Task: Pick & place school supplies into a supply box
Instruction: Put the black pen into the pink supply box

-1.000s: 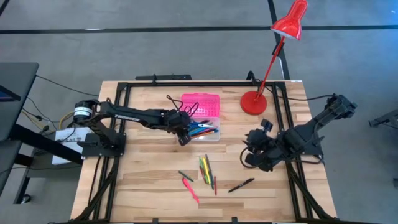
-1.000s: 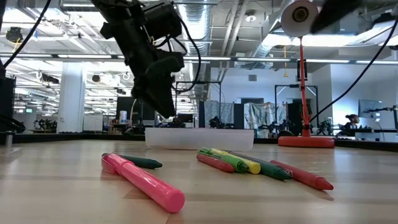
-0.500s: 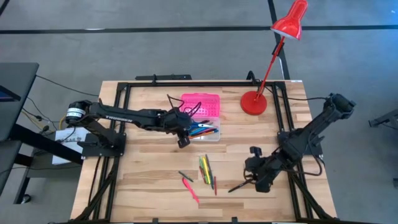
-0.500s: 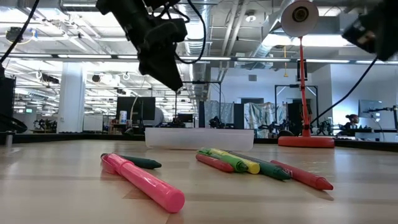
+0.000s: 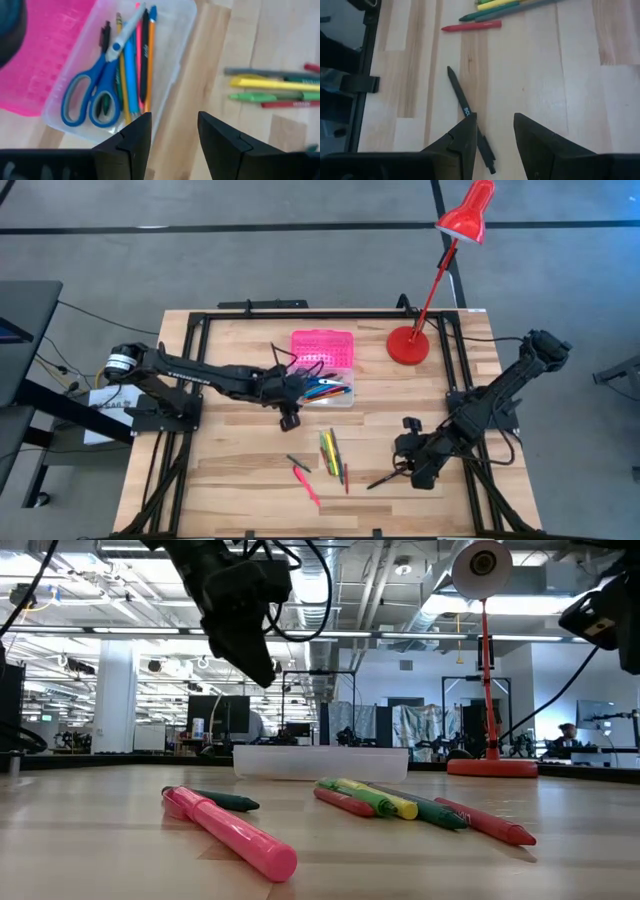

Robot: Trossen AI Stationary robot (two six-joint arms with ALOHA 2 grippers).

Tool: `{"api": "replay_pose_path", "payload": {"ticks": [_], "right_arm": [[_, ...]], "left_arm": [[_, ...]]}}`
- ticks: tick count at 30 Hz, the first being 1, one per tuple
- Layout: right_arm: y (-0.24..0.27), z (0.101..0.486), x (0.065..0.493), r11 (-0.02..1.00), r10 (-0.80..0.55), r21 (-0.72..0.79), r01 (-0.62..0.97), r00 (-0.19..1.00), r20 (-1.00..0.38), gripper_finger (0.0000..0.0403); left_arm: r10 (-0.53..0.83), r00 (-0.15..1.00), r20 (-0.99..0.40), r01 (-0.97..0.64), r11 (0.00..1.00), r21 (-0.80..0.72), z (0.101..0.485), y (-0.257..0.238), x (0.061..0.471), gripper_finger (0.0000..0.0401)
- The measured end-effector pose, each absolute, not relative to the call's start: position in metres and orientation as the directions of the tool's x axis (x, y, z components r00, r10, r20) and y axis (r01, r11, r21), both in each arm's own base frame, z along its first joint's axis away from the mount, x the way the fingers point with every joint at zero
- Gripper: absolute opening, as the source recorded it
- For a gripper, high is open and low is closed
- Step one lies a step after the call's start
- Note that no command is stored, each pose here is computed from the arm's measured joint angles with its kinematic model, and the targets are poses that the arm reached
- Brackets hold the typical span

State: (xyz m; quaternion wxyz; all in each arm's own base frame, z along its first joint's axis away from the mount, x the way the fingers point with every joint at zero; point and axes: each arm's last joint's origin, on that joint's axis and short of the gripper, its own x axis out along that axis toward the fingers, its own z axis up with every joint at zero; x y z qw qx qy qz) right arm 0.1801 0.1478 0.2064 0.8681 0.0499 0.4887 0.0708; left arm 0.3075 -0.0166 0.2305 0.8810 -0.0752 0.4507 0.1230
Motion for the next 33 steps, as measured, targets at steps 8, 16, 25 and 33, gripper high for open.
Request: {"api": "replay_pose_path", "payload": {"ticks": [8,16,25,33], "right_arm": [[0.158,0.193,0.182,0.984,0.163,0.106,-0.142,0.478,-0.863,0.012],[0.182,0.152,0.199,0.944,0.259,0.155,-0.29,0.365,-0.894,0.012],[0.18,0.131,0.212,0.97,0.22,0.168,-0.173,0.344,-0.913,0.012],[0.175,0.129,0.211,0.976,0.19,0.146,-0.16,0.309,-0.932,0.012]], "left_arm": [[0.15,0.521,-0.84,-0.244,0.969,0.022,0.227,-0.032,0.301,0.0155],[0.156,0.505,-0.849,-0.262,0.965,0.021,0.226,-0.037,0.299,0.0155],[0.15,0.485,-0.861,-0.256,0.966,0.024,0.225,-0.044,0.295,0.0155],[0.146,0.486,-0.862,-0.281,0.96,0.004,0.225,-0.047,0.295,0.0155]]}}
